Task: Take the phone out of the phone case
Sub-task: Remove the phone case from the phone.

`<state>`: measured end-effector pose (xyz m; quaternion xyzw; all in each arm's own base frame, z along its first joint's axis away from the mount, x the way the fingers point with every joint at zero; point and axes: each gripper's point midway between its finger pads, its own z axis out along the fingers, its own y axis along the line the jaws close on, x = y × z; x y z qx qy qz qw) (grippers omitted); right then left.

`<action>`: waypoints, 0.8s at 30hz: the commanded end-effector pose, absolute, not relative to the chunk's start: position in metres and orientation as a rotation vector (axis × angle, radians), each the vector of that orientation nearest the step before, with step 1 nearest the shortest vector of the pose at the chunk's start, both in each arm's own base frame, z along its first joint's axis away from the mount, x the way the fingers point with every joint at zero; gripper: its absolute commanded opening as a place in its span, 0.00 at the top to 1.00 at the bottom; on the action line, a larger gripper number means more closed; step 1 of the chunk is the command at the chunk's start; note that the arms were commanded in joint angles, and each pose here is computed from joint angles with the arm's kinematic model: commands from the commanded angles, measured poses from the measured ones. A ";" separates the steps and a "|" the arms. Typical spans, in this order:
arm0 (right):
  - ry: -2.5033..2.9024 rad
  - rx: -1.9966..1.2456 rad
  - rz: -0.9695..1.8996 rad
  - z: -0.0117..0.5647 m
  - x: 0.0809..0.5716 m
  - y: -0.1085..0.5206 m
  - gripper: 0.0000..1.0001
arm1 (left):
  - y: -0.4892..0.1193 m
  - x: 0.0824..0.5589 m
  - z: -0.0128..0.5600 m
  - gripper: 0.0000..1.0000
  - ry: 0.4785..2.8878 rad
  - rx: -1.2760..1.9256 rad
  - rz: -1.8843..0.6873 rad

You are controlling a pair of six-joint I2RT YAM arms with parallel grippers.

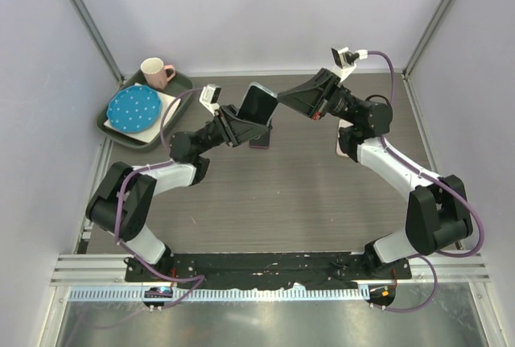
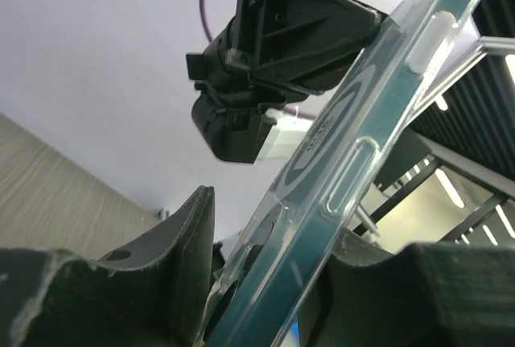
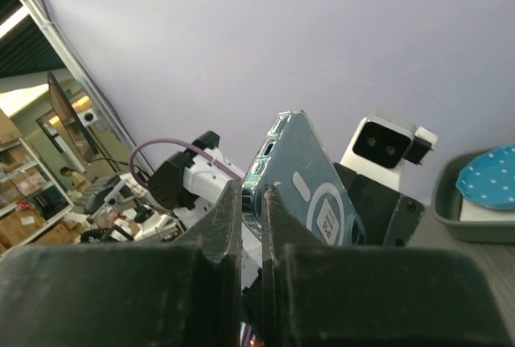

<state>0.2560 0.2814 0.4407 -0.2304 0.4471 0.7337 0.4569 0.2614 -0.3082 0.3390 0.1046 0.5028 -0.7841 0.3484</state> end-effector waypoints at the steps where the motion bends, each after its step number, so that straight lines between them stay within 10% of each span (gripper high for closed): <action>1: 0.961 -1.155 1.682 0.398 0.175 0.274 0.99 | -0.314 0.274 0.326 1.00 1.323 0.305 -1.963; 7: 1.003 -1.106 1.680 0.391 0.193 0.273 0.96 | -0.312 0.258 0.335 1.00 1.284 0.436 -1.936; 17: 1.087 -1.022 1.690 0.362 0.211 0.274 0.46 | -0.300 0.268 0.346 1.00 1.272 0.319 -1.936; 24: 1.088 -0.908 1.667 0.363 0.233 0.277 0.61 | -0.301 0.271 0.339 1.00 1.299 0.290 -1.931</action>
